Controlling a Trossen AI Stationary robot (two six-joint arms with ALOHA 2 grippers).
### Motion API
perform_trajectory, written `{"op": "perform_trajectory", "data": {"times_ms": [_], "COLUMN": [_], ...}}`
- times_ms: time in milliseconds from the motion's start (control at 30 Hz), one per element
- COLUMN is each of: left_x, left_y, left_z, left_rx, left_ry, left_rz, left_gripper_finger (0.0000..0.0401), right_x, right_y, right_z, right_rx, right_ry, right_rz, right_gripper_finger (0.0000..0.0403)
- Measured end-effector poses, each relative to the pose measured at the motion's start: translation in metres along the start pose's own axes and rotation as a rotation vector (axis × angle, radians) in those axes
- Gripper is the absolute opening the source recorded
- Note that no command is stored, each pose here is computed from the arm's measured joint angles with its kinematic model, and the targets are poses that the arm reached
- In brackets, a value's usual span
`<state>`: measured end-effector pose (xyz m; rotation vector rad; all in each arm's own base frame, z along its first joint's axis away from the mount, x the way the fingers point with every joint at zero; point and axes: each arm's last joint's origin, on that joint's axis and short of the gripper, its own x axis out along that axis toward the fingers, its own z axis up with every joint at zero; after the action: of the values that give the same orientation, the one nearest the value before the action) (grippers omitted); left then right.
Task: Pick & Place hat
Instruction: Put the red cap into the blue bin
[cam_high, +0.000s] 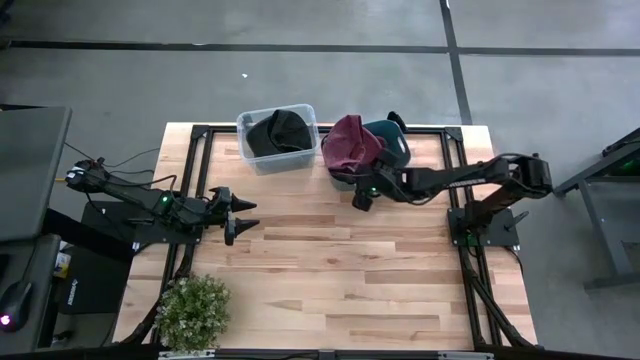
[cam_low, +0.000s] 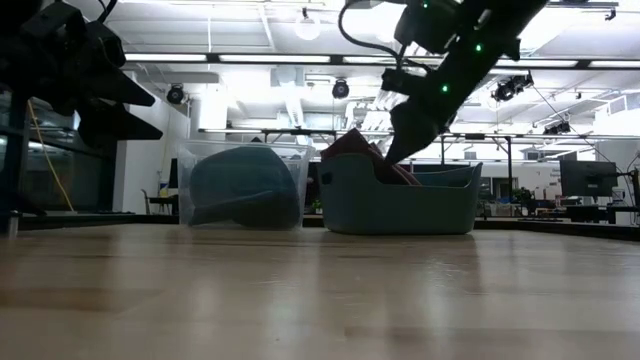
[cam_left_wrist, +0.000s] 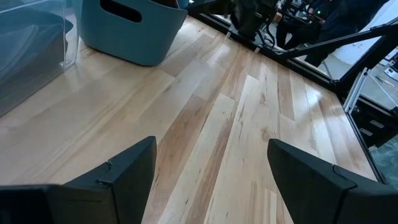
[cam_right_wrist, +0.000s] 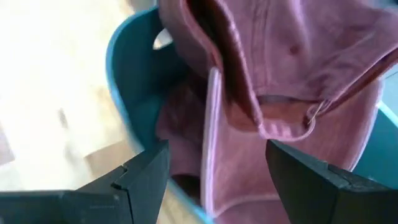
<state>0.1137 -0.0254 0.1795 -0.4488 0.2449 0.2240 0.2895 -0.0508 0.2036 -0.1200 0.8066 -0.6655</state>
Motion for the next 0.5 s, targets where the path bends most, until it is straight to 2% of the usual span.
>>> {"op": "perform_trajectory", "data": {"times_ms": [133,500], "left_x": [0.000,0.000], "left_y": [0.000,0.000], "left_z": [0.000,0.000], "left_rx": [0.000,0.000], "left_ry": [0.000,0.000], "left_rz": [0.000,0.000], "left_gripper_finger": [0.0292,0.0292], "right_x": [0.004,0.009], "right_y": [0.000,0.003], "right_z": [-0.006,-0.020], "right_rx": [-0.022,0.012], "right_ry": [-0.046,-0.065], "right_rz": [-0.078,-0.063], "right_gripper_finger": [0.0259,0.0259]}}
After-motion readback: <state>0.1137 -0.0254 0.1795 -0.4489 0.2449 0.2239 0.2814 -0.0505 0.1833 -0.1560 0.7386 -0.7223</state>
